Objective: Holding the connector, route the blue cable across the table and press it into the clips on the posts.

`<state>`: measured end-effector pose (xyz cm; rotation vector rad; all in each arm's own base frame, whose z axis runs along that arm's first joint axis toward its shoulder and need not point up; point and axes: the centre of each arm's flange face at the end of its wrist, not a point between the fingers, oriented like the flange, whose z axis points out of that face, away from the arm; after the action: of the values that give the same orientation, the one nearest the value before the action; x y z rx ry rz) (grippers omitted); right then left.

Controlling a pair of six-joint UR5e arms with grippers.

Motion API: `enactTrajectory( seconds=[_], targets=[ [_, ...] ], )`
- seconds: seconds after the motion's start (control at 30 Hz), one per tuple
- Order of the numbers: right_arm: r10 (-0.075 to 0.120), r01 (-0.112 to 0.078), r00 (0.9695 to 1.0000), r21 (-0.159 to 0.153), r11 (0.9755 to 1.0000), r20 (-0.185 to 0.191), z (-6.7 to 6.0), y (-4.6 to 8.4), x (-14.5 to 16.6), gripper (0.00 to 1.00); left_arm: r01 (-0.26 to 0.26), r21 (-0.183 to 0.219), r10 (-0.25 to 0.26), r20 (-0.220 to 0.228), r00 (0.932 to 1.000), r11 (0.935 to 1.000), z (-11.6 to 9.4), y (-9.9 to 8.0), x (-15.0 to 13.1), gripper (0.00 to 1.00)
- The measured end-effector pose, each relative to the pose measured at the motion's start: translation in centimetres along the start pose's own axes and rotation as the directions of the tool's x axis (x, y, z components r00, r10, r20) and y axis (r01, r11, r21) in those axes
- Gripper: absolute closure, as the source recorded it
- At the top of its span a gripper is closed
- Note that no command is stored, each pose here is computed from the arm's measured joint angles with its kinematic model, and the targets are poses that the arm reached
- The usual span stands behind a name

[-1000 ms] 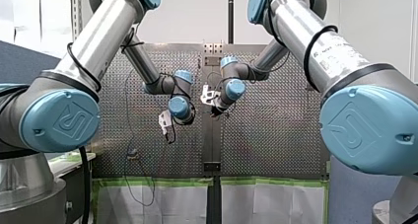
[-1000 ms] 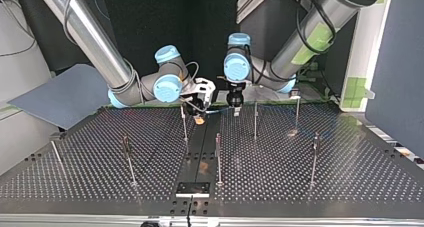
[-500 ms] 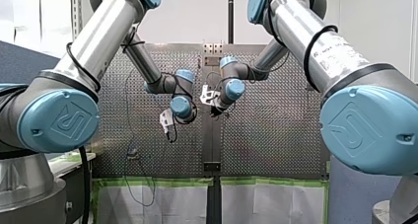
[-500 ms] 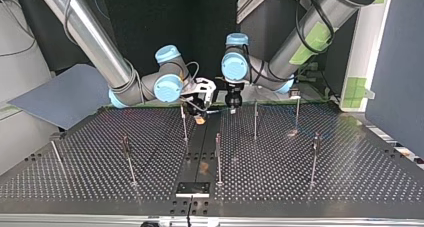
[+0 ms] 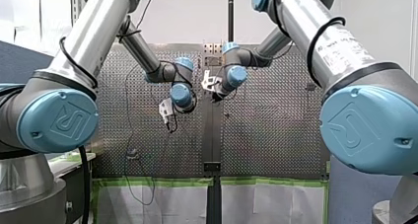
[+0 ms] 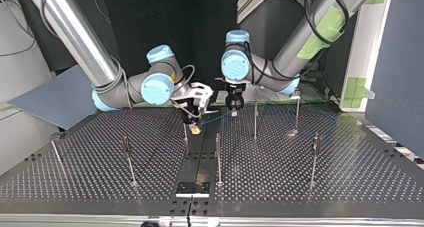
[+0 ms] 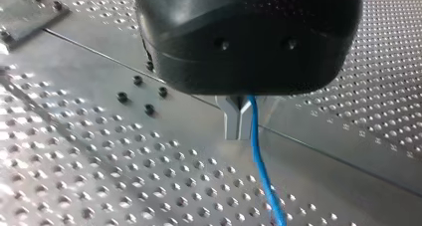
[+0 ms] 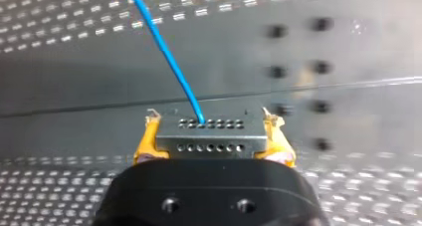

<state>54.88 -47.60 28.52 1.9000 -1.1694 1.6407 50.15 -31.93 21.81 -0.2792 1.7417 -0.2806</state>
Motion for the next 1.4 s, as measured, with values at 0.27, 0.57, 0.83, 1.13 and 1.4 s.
enactTrajectory(
  seconds=[0.27,0.57,0.83,1.13,1.4],
  targets=[
    [0.028,-0.028,0.9988,0.006,0.9996,-0.039,-2.3,-0.6,4.0,1.00,0.007,0.018,-0.007,0.028,0.9996,0.9998,-1.5,-1.0,-3.3,1.00],
    [0.045,-0.045,0.9970,0.003,0.9990,-0.063,-5.3,-1.0,8.0,1.00,0.001,0.030,-0.004,0.071,0.9975,0.9995,-3.2,-1.9,-7.2,1.00],
    [0.036,-0.034,0.9929,0.021,0.9992,-0.113,-8.7,-2.3,12.1,1.00,0.008,0.051,-0.015,0.123,0.9923,0.9987,-4.7,-3.6,-12.0,1.00],
    [0.033,-0.027,0.9881,0.042,0.9987,-0.150,-11.2,-3.0,14.9,1.00,0.038,0.066,-0.051,0.202,0.9782,0.9971,-7.1,-4.5,-17.7,1.00],
    [0.031,-0.028,0.9931,0.032,0.9991,-0.113,-10.1,-2.3,13.0,1.00,0.042,0.101,-0.064,0.217,0.9742,0.9940,-7.4,-4.4,-19.1,1.00]
  ],
)
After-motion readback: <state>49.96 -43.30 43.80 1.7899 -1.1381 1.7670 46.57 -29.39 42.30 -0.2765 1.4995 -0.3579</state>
